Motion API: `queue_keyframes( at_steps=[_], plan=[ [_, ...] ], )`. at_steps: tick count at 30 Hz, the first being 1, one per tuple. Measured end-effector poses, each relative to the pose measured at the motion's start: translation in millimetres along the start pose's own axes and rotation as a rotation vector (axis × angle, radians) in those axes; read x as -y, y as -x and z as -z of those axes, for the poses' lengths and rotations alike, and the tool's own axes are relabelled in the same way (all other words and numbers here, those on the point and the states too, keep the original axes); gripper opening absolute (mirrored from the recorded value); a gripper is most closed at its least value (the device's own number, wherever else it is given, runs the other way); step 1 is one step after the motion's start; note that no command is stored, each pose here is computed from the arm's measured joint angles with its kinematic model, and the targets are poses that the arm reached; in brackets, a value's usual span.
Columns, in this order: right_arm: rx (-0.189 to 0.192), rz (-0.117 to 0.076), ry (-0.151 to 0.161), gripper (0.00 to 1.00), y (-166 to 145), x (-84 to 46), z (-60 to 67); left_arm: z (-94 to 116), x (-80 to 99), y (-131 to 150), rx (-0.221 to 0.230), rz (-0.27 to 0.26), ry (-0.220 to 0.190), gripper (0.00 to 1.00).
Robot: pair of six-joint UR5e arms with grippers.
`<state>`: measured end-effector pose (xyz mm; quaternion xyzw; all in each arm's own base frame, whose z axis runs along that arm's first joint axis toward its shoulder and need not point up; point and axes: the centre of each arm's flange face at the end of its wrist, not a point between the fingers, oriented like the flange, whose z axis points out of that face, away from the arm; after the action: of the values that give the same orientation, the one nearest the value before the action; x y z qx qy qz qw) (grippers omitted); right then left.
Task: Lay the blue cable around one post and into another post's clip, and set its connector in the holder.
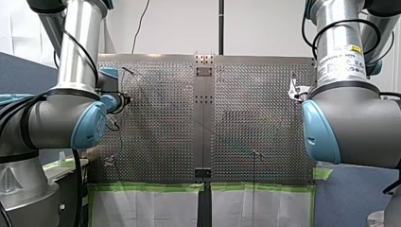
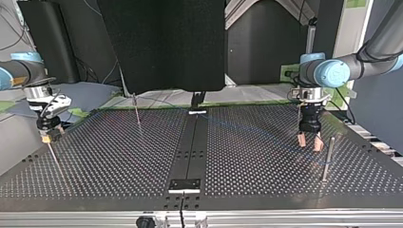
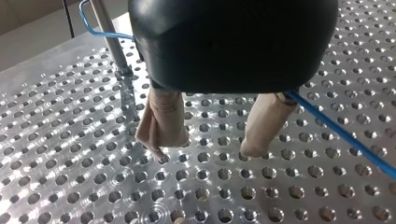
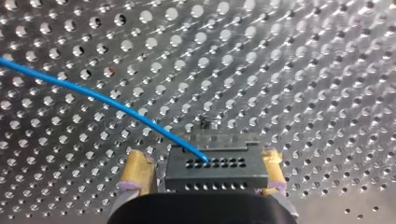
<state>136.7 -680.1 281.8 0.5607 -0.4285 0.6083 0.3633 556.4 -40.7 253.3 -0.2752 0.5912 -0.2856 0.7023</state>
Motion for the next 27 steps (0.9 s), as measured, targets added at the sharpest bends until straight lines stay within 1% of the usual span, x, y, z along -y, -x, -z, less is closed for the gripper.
queue_keyframes(
  at_steps=[12, 18, 23, 27],
  plan=[
    [-0.014, 0.003, 0.003, 1.00, -1.9, -0.9, -1.4, 0.4, 0.1, 0.0, -0.003, -0.001, 0.002, 0.87],
    [-0.030, 0.007, 0.001, 1.00, -3.6, -1.6, -3.1, 2.6, 3.6, 2.9, -0.008, -0.017, 0.009, 0.87],
    [-0.030, 0.006, 0.000, 1.00, -3.3, -1.0, -3.3, 3.5, 7.9, 6.3, -0.006, -0.020, 0.005, 0.87],
    [-0.030, 0.005, 0.000, 1.00, -3.2, -0.7, -3.3, 5.2, 7.7, 5.6, -0.016, -0.024, 0.015, 0.87]
  ],
)
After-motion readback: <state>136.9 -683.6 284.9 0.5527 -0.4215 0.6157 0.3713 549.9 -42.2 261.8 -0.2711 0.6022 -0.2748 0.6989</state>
